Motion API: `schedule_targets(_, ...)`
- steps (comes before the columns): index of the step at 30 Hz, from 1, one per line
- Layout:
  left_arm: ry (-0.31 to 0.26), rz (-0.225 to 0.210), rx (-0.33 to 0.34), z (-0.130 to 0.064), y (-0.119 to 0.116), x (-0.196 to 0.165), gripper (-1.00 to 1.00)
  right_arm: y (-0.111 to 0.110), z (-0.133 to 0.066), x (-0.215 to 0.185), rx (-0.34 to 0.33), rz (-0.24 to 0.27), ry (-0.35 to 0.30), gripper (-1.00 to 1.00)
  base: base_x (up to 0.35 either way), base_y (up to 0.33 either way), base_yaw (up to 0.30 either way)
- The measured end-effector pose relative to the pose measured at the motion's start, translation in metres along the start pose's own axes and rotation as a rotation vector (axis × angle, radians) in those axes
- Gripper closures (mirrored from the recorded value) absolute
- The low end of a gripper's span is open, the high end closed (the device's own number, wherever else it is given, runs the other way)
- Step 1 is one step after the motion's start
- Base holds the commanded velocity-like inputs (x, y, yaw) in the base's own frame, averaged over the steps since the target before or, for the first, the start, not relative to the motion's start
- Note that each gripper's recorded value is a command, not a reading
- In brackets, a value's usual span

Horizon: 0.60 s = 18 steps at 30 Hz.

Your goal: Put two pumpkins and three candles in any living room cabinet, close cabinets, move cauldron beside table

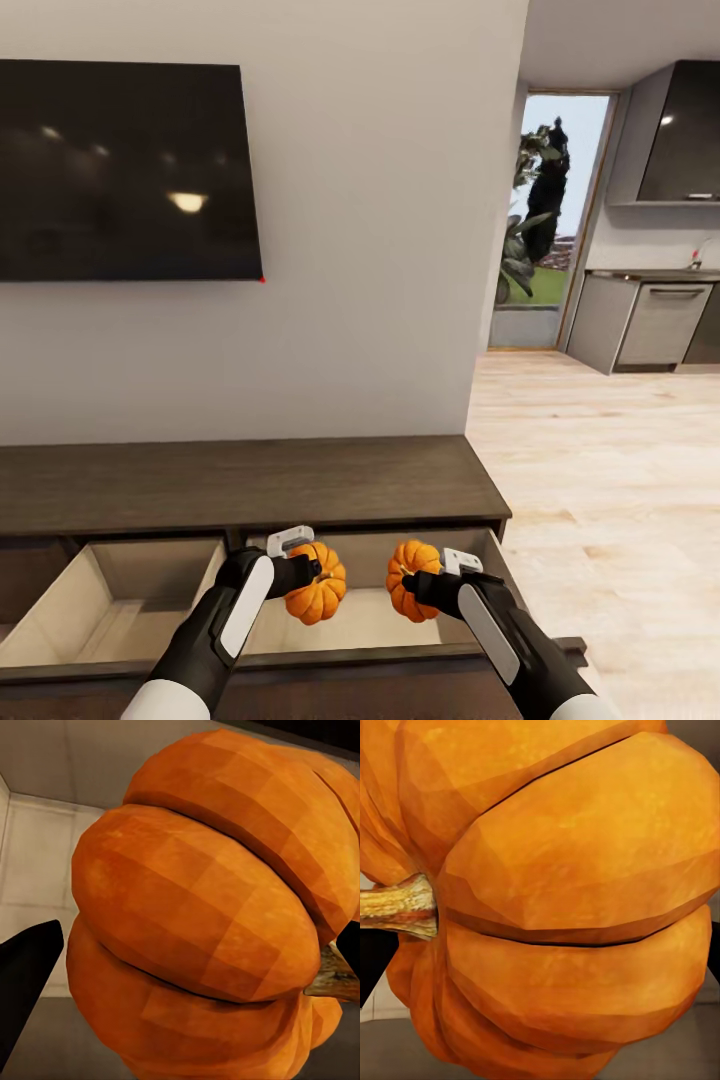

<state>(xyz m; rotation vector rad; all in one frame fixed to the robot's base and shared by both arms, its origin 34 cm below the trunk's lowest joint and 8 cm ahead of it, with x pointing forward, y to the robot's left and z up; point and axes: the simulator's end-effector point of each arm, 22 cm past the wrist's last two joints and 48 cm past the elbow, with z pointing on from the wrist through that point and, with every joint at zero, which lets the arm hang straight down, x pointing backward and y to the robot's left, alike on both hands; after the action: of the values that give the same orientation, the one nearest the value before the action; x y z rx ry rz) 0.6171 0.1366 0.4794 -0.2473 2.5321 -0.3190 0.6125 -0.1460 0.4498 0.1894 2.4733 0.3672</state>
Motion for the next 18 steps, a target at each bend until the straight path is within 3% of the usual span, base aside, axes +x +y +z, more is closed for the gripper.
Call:
schedule_targets(7,0.0,0.0,0.002,0.01,0.004,0.012,1.0,-0.005,0.01,0.012,0.0,-0.001,0.0,1.0,0.0,0.0,0.0)
schedule_targets(14,-0.009,0.0,0.012,0.009,0.001,0.008,1.0,-0.004,0.009,0.012,-0.001,-0.001,-0.002,1.0,0.002,0.0,0.0)
schedule_targets(18,-0.009,0.001,0.011,0.008,0.001,0.008,1.0,-0.004,0.009,0.011,-0.001,-0.001,-0.002,1.0,0.152,0.0,0.0)
